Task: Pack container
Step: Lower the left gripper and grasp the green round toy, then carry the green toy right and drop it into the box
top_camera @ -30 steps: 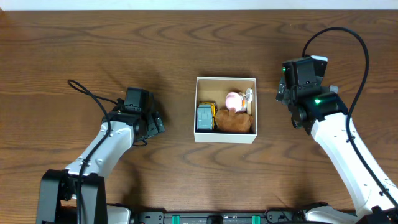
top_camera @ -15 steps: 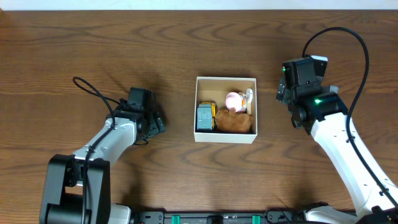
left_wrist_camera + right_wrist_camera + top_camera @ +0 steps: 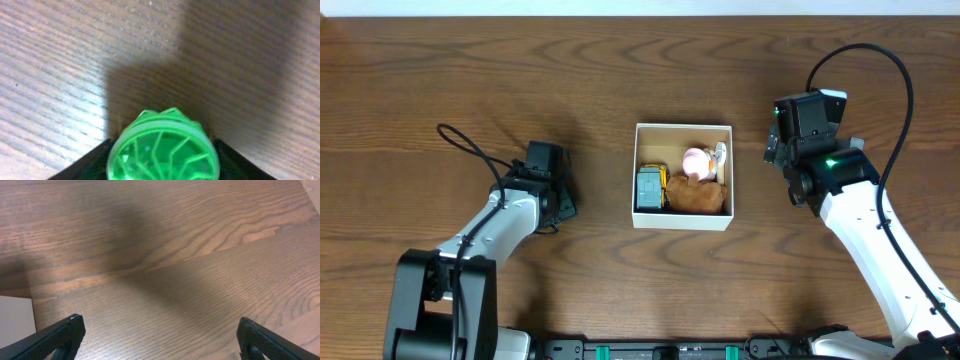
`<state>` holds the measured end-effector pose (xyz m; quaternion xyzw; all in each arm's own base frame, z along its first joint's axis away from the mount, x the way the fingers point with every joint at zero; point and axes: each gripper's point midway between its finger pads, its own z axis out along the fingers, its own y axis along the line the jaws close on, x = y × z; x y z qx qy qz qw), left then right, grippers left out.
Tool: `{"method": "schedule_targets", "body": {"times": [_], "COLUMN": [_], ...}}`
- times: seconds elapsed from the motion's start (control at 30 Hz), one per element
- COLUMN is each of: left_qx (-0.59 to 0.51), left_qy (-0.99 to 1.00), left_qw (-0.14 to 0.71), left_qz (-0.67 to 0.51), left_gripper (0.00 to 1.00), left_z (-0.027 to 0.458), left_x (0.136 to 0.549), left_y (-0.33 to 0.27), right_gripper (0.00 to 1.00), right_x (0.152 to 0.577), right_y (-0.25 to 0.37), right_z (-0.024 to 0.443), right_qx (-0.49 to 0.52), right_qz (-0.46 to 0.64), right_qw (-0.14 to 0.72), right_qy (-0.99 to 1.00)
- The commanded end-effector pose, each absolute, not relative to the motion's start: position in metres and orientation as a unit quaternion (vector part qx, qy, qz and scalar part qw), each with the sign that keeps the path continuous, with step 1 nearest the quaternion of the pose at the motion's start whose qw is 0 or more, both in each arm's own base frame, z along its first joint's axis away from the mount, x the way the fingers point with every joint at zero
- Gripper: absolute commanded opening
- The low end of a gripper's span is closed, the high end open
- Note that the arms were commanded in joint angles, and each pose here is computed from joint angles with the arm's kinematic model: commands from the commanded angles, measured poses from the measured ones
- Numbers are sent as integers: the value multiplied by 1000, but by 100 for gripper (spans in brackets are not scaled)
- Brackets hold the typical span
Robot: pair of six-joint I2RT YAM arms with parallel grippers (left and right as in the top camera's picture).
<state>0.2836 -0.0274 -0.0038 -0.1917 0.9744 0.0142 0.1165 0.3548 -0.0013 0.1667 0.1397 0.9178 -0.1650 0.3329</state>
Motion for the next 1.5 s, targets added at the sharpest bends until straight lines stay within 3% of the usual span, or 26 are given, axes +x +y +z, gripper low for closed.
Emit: {"method": "schedule_targets", "body": {"times": [0.0, 0.43, 0.67, 1.03, 1.47], "left_qx": [-192, -189, -147, -27, 54], "left_qy": [973, 962, 946, 918, 878], "left_qw": [126, 194, 245, 322, 376], "left_qz": [16, -34, -153, -227, -291], "left_gripper": [58, 56, 51, 50, 50], "left_z": [2, 53, 105, 180, 210], "left_x": [283, 293, 292, 283, 301], "left_y": [-24, -34, -76, -150, -227], "right_gripper": [99, 99, 99, 99, 99], "right_x": [356, 356, 356, 356, 356], "right_y": [-4, -4, -4, -4, -4], "right_z": [173, 173, 173, 173, 173], "right_qx": [147, 147, 147, 147, 147], "right_qz": [-167, -167, -167, -167, -167], "right_qw": [340, 340, 340, 340, 340], "right_qy": [914, 914, 914, 914, 914]}}
